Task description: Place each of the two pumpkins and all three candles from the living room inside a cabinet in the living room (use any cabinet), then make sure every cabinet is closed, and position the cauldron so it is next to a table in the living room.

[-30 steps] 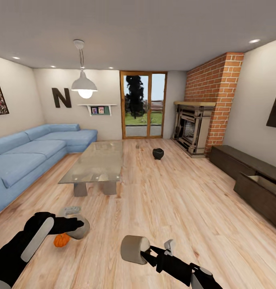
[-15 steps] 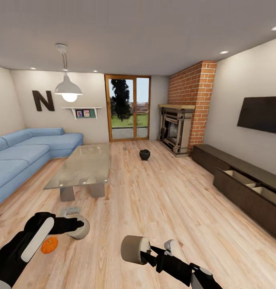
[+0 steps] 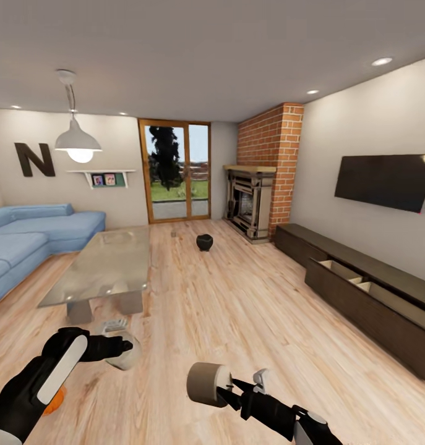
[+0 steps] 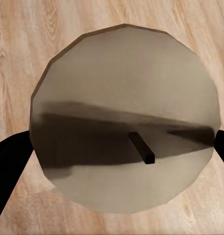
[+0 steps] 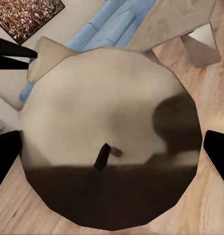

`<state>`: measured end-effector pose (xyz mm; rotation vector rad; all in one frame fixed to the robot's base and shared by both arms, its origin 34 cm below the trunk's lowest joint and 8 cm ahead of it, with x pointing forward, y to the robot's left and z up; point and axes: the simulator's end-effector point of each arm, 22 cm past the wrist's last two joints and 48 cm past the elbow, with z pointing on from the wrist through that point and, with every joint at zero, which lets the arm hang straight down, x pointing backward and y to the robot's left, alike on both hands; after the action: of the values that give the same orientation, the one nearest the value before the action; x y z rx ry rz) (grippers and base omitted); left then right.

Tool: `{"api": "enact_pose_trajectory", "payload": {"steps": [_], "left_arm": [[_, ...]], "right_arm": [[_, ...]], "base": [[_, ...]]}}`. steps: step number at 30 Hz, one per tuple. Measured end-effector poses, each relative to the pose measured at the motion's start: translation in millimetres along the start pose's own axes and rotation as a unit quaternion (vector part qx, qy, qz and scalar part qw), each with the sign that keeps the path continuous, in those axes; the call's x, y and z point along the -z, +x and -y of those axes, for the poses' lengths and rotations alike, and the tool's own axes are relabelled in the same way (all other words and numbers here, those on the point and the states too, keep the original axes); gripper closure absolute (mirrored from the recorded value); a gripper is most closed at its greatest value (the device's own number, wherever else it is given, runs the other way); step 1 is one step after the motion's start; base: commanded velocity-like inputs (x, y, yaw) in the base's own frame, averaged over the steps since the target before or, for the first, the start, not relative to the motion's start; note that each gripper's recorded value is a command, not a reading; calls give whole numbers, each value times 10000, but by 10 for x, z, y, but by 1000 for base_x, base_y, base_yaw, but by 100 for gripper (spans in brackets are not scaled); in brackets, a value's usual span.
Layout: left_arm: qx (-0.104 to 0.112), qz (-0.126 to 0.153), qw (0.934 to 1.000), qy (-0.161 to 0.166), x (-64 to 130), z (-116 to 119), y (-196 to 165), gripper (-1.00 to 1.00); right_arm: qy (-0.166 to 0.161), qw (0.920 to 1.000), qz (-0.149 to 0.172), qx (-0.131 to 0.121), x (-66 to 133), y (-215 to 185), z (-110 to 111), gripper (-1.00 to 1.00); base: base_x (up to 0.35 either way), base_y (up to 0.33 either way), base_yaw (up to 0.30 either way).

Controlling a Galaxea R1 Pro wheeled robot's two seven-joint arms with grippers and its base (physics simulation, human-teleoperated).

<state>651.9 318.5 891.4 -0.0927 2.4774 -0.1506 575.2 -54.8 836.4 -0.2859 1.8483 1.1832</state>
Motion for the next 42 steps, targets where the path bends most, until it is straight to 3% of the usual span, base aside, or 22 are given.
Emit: {"api": "enact_pose_trajectory", "payload": {"steps": [9, 14, 23, 30, 32, 36, 40, 41, 42], "left_arm": [[30, -13, 10000, 75, 90, 125, -41, 100], [110, -285, 9995, -127, 11, 87, 137, 100], [-31, -692, 9957, -610, -88, 281, 438, 100], [-26, -700, 9955, -645, -15, 293, 414, 100], [-14, -682, 9955, -658, 12, 281, 392, 100], [52, -626, 9953, -732, 37, 210, 360, 100], [92, -611, 9952, -757, 76, 183, 339, 100], [95, -599, 9953, -760, 90, 182, 327, 100], [112, -555, 9955, -762, 101, 180, 300, 100]], "right_arm": [[58, 10000, 1, -13, 41, -87, -63, 100], [221, 9998, 2, -15, 62, -138, -41, 100], [1155, 9933, 44, 6, 135, -263, 263, 100], [1731, 9848, 129, -53, 221, -372, 427, 100], [1983, 9801, 109, -79, 260, -382, 506, 100], [2839, 9588, 11, -146, 444, -371, 801, 100], [3711, 9284, -52, -178, 706, -375, 1075, 100], [3794, 9250, -53, -182, 733, -384, 1091, 100], [4034, 9148, -79, -186, 823, -379, 1163, 100]], "base": [[0, 0, -225], [0, 0, -225], [0, 0, -225], [0, 0, -225], [0, 0, -225], [0, 0, -225], [0, 0, -221], [0, 0, -210], [0, 0, -207]]}}
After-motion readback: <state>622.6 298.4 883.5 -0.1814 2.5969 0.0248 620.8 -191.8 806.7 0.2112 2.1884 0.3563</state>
